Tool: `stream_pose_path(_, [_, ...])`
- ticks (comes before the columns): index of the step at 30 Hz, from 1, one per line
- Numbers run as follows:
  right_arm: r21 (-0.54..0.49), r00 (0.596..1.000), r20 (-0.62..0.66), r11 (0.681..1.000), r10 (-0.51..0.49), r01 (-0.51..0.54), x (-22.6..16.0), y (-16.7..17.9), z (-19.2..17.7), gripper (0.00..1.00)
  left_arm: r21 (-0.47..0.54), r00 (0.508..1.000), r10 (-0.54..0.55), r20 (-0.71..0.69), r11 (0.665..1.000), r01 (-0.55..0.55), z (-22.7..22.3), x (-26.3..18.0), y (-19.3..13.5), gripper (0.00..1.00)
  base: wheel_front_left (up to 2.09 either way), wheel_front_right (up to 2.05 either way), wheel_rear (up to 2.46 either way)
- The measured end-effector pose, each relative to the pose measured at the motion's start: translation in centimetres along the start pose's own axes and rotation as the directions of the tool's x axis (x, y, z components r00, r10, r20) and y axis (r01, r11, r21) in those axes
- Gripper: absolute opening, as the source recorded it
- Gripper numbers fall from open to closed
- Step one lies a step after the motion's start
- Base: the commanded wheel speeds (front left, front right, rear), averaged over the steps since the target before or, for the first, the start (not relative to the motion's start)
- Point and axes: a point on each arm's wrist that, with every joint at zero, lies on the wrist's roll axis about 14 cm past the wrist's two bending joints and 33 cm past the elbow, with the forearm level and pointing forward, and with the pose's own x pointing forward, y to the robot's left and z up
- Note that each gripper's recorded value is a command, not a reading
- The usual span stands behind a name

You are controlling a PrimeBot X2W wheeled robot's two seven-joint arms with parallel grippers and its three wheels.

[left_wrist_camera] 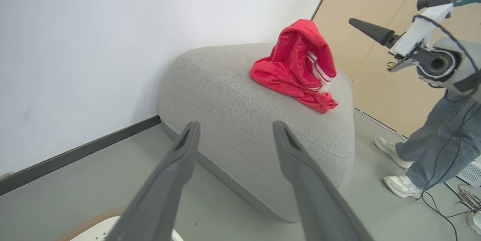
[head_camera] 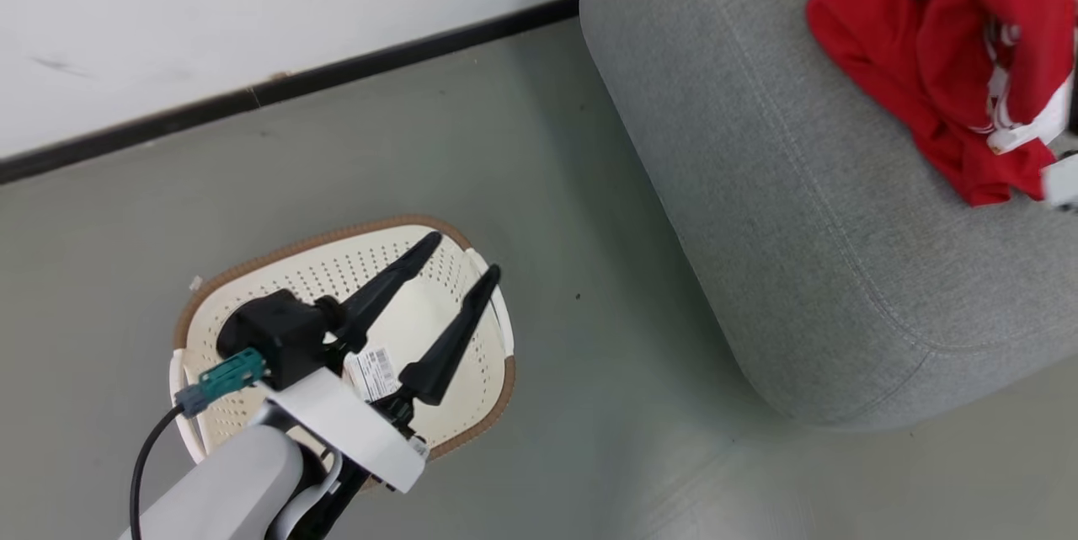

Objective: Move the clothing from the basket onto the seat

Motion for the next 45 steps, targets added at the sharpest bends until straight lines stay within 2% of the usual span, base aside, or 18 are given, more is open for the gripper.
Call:
stream_pose_path(5, [0.046,0.991,0.047,0.991,0.123,-0.125,-1.6,5.1,1.1,1.00,0.029,0.994,0.109,0.014,0.994,-0.109,0.6,-1.4,1.4,1.00,0.00,0.00,0.00])
stream_pose_path(10, [0.090,0.965,0.121,0.966,0.232,-0.243,-3.0,9.9,3.2,1.00,0.060,0.976,0.214,0.041,0.974,-0.216,1.6,-3.0,2.8,1.00,0.00,0.00,0.00])
stream_pose_path(12, [0.105,0.953,0.148,0.954,0.264,-0.281,-3.5,11.4,4.1,1.00,0.100,0.963,0.265,0.054,0.958,-0.269,2.2,-4.0,3.7,1.00,0.00,0.00,0.00])
stream_pose_path(15, [0.126,0.933,0.170,0.932,0.318,-0.341,-4.5,13.9,4.7,1.00,0.097,0.941,0.331,0.071,0.937,-0.337,2.7,-5.3,4.6,1.00,0.00,0.00,0.00])
stream_pose_path(21, [0.161,0.896,0.139,0.884,0.421,-0.440,-7.0,18.1,3.3,1.00,0.092,0.887,0.451,0.098,0.884,-0.459,3.3,-8.5,6.1,1.00,0.00,0.00,0.00])
stream_pose_path(27, [0.182,0.872,0.106,0.853,0.479,-0.490,-8.7,20.3,2.1,1.00,0.047,0.841,0.528,0.123,0.843,-0.536,3.7,-11.1,6.4,1.00,0.00,0.00,0.00])
stream_pose_path(39, [0.137,0.834,0.093,0.822,0.544,-0.552,-10.3,22.1,1.8,1.00,0.059,0.735,0.653,0.185,0.739,-0.671,5.2,-16.5,7.5,1.00,0.00,0.00,0.00])
stream_pose_path(45, [0.181,0.811,0.056,0.793,0.582,-0.582,-12.3,24.0,0.3,1.00,0.063,0.686,0.687,0.238,0.694,-0.717,6.4,-18.7,7.5,1.00,0.00,0.00,0.00])
